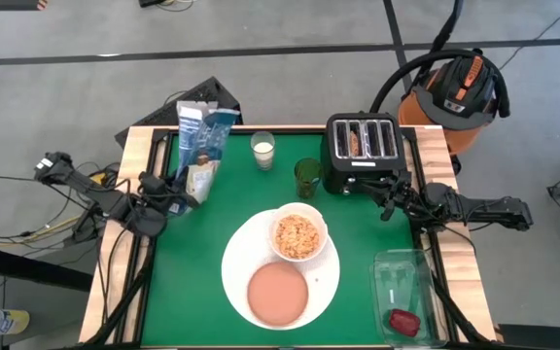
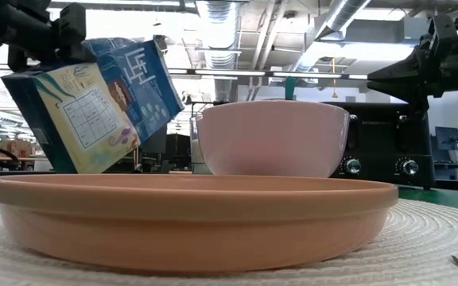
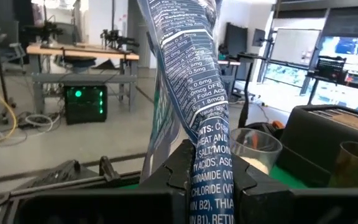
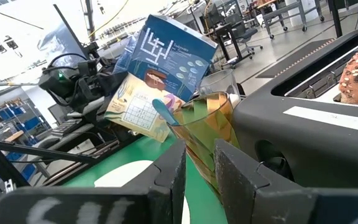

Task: Arrange a breakfast setting
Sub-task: Pour the cereals from the cereal box into the white bowl

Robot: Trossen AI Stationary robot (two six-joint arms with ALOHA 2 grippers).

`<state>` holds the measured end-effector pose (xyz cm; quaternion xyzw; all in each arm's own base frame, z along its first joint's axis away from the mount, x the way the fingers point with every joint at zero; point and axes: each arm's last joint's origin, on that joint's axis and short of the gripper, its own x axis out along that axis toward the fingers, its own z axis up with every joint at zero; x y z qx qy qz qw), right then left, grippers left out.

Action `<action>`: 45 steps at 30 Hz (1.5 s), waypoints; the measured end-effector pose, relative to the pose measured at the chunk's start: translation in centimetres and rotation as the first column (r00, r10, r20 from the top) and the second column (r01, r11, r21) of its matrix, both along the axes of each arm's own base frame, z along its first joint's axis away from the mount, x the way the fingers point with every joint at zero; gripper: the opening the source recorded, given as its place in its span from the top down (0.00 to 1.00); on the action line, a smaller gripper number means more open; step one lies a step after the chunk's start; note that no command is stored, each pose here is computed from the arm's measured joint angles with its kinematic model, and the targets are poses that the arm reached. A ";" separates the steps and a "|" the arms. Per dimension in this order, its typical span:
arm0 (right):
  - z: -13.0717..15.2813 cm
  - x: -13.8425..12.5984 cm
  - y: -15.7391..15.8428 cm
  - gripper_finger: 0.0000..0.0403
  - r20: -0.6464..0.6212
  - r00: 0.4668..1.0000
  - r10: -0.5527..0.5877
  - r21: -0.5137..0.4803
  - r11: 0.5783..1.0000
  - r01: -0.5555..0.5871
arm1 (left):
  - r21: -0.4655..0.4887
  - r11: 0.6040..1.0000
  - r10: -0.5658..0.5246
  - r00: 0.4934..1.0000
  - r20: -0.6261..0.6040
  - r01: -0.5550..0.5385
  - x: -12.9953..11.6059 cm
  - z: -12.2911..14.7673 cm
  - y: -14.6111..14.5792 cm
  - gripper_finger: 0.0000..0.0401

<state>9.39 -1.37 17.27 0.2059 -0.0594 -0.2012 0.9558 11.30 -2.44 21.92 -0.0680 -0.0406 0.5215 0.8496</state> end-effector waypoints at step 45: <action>0.0 0.0 0.0 0.73 0.001 1.000 0.000 0.000 1.000 0.000 | 0.205 0.977 -0.076 0.994 0.074 0.060 1.2 4.8 8.8 0.94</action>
